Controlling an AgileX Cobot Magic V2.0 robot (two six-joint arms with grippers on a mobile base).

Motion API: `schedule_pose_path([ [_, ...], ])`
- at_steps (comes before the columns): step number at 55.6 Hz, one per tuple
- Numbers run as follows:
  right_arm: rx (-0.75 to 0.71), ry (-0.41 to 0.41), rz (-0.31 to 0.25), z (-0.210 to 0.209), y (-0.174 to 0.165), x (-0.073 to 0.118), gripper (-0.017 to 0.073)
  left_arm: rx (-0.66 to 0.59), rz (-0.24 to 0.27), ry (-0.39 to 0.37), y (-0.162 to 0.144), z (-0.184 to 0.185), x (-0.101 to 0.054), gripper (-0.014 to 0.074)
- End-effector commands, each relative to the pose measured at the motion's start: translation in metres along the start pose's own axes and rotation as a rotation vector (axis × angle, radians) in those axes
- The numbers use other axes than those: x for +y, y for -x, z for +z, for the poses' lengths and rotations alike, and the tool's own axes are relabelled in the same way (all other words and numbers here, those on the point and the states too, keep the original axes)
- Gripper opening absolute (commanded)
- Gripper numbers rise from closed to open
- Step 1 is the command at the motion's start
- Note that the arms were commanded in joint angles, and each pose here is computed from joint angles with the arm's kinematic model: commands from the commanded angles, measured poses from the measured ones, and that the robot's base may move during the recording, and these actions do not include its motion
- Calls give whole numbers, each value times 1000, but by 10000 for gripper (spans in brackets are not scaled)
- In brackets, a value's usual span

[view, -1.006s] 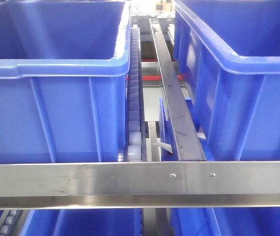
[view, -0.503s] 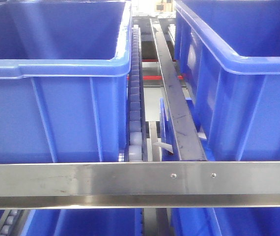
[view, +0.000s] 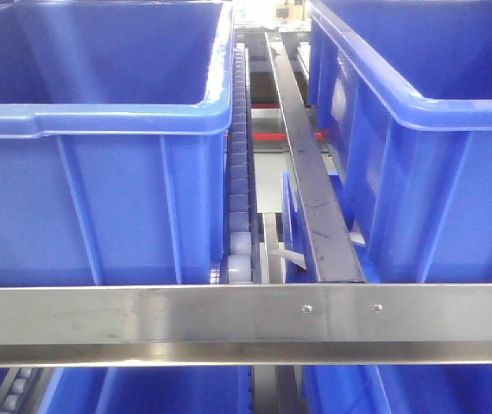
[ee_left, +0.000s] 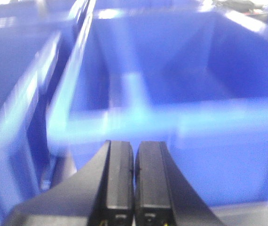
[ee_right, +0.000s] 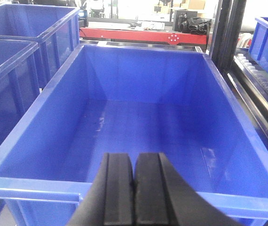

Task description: Pick and sort blue part to right shelf

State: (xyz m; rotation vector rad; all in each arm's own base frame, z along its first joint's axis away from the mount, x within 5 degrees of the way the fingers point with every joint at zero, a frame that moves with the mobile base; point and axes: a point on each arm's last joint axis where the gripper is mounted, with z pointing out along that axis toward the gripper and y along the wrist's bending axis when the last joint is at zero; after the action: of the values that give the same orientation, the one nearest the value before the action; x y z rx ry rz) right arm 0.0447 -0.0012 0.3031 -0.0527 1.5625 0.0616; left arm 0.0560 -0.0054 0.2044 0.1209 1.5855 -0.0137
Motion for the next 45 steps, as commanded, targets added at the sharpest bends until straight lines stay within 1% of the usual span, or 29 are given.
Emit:
schedule_pose_path([
  [1, -106, 12, -26, -1, 16, 1, 49, -152, -14, 37, 2, -1, 3, 124],
  [2, -106, 12, -26, -1, 16, 1, 49, -120, -14, 29, 0, -1, 2, 124],
  [3, -105, 12, -26, -1, 16, 1, 49, -115, -14, 28, 1, -1, 2, 124],
  [16, -105, 12, -26, -1, 16, 2, 49, -134, -14, 32, 1, -1, 2, 124],
  [45, -104, 12, -26, -1, 16, 1, 49, -131, -14, 32, 1, -1, 2, 124],
])
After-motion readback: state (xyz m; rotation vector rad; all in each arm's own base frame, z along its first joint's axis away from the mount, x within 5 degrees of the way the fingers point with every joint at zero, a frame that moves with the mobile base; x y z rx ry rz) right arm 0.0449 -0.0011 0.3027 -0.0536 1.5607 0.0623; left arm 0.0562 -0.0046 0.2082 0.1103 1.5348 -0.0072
